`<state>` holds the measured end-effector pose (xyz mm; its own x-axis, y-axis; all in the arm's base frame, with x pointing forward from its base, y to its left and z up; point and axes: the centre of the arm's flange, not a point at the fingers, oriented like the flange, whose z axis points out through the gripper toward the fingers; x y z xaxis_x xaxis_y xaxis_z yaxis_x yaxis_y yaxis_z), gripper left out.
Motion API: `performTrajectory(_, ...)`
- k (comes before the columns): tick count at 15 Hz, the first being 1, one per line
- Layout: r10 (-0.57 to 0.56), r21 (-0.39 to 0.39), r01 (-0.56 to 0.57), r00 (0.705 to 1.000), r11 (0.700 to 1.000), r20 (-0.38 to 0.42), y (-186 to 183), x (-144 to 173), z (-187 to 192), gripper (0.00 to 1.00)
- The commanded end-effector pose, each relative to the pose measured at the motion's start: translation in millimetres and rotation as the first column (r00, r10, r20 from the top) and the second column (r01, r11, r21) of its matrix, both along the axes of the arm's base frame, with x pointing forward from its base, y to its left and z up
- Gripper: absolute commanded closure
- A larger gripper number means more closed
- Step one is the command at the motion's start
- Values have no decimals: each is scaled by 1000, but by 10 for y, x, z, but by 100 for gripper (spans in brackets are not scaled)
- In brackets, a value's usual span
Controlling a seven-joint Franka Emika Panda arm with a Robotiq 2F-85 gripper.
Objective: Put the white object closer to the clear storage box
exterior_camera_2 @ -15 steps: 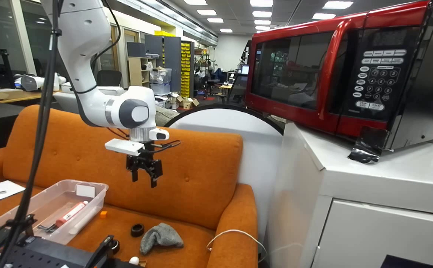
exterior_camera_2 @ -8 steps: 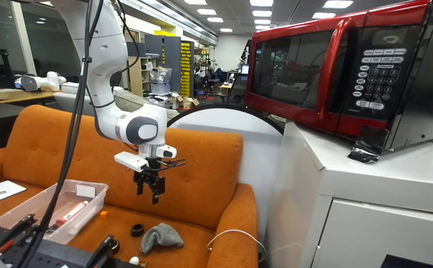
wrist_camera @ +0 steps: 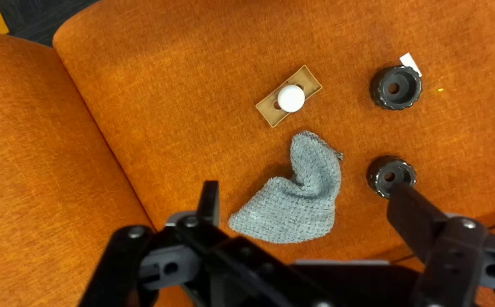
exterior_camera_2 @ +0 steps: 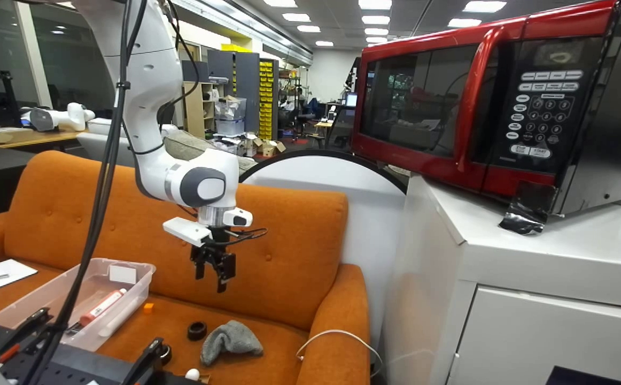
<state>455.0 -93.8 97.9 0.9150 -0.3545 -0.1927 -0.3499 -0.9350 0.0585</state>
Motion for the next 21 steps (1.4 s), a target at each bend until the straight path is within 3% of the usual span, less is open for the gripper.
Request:
performTrajectory(1, -65, 53, 66, 998, 996, -22, -26, 14, -229, 0)
performTrajectory(9, -228, 196, 247, 966, 949, -119, 14, 47, -1186, 0)
performTrajectory(10, -196, 145, 211, 974, 967, -113, 87, -45, -1026, 0)
performTrajectory(12, -220, 161, 238, 968, 958, -121, 34, -25, -1189, 0)
performTrajectory(18, -223, 170, 240, 968, 956, -114, 42, 22, -1182, 0)
performTrajectory(21, -288, 181, 305, 951, 935, -116, -8, 8, -1335, 0)
